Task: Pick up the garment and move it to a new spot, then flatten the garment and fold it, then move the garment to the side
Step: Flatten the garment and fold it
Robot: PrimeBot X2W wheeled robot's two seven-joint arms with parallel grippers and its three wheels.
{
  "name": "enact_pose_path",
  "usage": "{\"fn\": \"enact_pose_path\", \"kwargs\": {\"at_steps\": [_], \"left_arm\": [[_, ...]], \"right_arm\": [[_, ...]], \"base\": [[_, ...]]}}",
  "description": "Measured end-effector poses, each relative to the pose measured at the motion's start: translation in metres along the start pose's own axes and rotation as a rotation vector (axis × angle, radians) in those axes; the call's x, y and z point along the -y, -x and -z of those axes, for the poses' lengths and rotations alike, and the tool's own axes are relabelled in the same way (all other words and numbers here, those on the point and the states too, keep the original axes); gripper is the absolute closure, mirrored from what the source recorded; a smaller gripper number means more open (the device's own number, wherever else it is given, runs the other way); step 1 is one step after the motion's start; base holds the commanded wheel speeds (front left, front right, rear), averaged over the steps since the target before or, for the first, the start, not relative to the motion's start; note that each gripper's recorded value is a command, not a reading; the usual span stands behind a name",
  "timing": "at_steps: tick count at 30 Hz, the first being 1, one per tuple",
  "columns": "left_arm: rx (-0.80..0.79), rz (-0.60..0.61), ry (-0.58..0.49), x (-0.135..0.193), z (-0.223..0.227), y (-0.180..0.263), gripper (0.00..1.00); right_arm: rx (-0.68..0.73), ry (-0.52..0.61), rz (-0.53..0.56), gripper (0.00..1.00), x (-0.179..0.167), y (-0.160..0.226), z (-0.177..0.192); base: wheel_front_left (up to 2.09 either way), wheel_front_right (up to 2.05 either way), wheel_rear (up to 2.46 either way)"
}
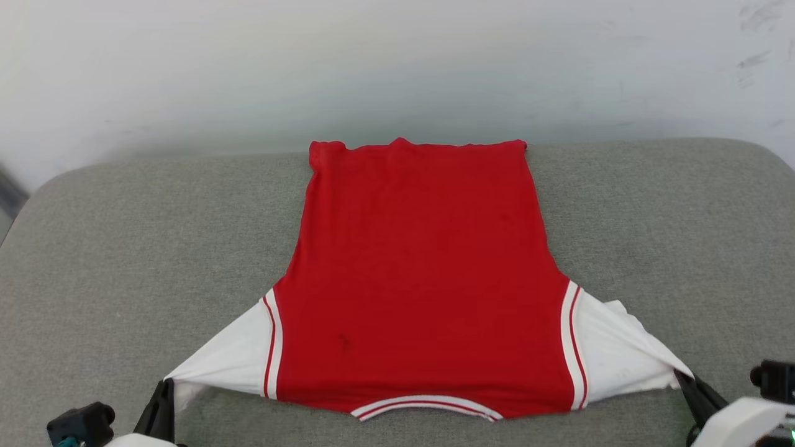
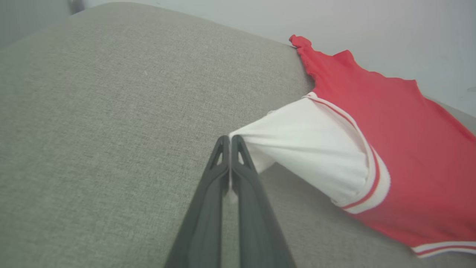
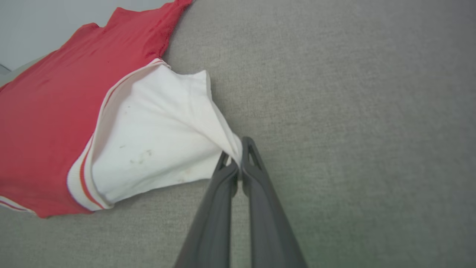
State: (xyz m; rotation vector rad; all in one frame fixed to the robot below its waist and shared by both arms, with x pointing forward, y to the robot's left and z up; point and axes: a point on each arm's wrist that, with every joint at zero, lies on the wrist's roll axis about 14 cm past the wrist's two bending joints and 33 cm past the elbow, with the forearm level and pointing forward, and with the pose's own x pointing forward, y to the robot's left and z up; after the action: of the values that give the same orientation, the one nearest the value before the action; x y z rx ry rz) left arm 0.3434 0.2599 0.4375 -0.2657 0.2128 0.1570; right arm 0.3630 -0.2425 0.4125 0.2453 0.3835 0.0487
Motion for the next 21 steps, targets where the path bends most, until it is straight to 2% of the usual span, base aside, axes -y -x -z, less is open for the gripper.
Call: {"fn": "enact_pose_path", "kwargs": {"at_steps": [8, 11, 13, 14, 21], "left_arm": [[-0.05, -0.02, 0.016, 0.005, 0.003, 0.035, 1.0], [-0.049, 0.001, 0.012, 0.014, -0.001, 0.036, 1.0], [-0.057, 0.017, 0.004, 0.02, 0.0, 0.037, 1.0], [-0.063, 0.027, 0.001, 0.024, 0.001, 0.038, 1.0], [-0.055, 0.083, -0.009, 0.046, -0.002, 0.035, 1.0]], "right_arm": [[-0.143, -0.017, 0.044, 1.0, 0.002, 0.04, 0.047], [-0.173, -0.002, 0.054, 1.0, -0.002, 0.043, 0.049], [-0.156, -0.008, 0.044, 0.26, -0.011, 0.039, 0.041], [-0.154, -0.013, 0.035, 0.0, -0.016, 0.036, 0.038], [0.073, -0.043, -0.048, 0.0, -0.053, -0.007, -0.035]], "base": [[0.0, 0.0, 0.0], [0.0, 0.0, 0.0], [0.0, 0.0, 0.0], [0.0, 0.0, 0.0], [0.0, 0.0, 0.0]]}}
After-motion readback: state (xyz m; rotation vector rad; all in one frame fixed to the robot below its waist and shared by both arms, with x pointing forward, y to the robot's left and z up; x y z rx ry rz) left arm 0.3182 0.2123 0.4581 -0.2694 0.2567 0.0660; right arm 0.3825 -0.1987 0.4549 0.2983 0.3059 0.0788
